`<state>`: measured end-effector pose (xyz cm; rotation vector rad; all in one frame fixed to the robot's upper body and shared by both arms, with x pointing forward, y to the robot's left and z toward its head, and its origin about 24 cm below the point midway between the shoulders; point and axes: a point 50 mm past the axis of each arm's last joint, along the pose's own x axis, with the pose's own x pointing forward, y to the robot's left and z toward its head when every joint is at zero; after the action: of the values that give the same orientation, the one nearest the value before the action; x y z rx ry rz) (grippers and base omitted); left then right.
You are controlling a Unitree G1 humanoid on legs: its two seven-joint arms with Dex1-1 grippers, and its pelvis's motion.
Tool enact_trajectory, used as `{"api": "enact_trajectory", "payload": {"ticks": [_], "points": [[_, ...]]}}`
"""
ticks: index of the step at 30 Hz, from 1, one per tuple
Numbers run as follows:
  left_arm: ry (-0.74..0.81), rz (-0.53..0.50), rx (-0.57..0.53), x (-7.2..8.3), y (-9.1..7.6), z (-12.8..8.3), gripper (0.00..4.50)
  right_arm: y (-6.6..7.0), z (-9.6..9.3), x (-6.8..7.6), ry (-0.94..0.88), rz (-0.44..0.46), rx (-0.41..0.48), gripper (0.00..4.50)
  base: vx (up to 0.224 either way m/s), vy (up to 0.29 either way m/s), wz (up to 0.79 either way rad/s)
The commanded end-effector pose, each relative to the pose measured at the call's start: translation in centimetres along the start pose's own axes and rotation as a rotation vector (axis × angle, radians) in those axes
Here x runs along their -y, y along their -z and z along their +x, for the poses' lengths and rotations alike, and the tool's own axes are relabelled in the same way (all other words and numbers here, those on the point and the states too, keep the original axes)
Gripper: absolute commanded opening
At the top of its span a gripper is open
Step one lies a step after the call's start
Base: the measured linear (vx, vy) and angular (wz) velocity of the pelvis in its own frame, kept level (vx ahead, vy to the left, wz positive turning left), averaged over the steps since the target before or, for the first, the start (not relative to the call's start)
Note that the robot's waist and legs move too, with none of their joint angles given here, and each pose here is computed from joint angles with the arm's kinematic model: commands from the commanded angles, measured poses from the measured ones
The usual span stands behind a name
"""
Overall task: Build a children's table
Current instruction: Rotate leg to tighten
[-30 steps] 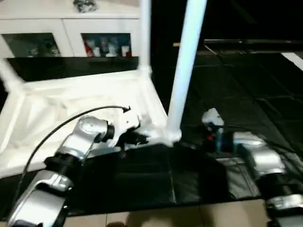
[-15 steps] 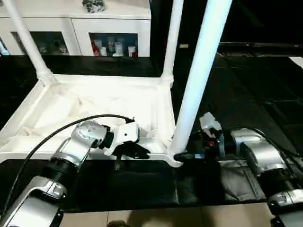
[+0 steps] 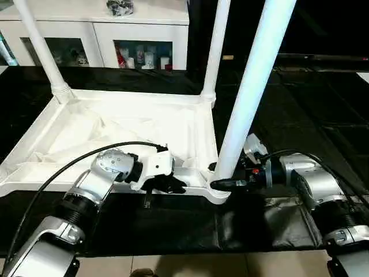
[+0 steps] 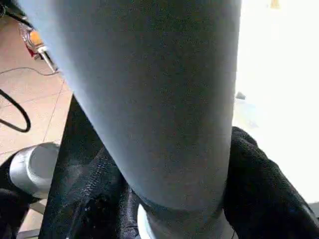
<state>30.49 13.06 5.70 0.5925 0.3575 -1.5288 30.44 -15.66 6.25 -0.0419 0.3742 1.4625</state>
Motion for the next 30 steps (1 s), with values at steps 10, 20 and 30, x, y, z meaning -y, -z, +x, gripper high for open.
{"api": "enact_trajectory", "payload": {"ticks": [10, 20, 30], "points": [[-0.002, -0.001, -0.043, 0.3, 0.4, 0.7, 0.00, 0.4, 1.0, -0.6, -0.077, 0.030, 0.004, 2.11, 0.000, 0.000, 0.00], [-0.336, -0.190, 0.074, -2.8, -2.0, 1.8, 0.00, 1.4, 4.3, -0.1, 0.263, 0.188, 0.084, 2.11, 0.000, 0.000, 0.00], [-0.572, -0.341, 0.087, -5.2, -4.9, 4.0, 0.00, -1.6, 11.2, 2.7, 0.595, 0.318, 0.102, 2.09, 0.000, 0.000, 0.00]]}}
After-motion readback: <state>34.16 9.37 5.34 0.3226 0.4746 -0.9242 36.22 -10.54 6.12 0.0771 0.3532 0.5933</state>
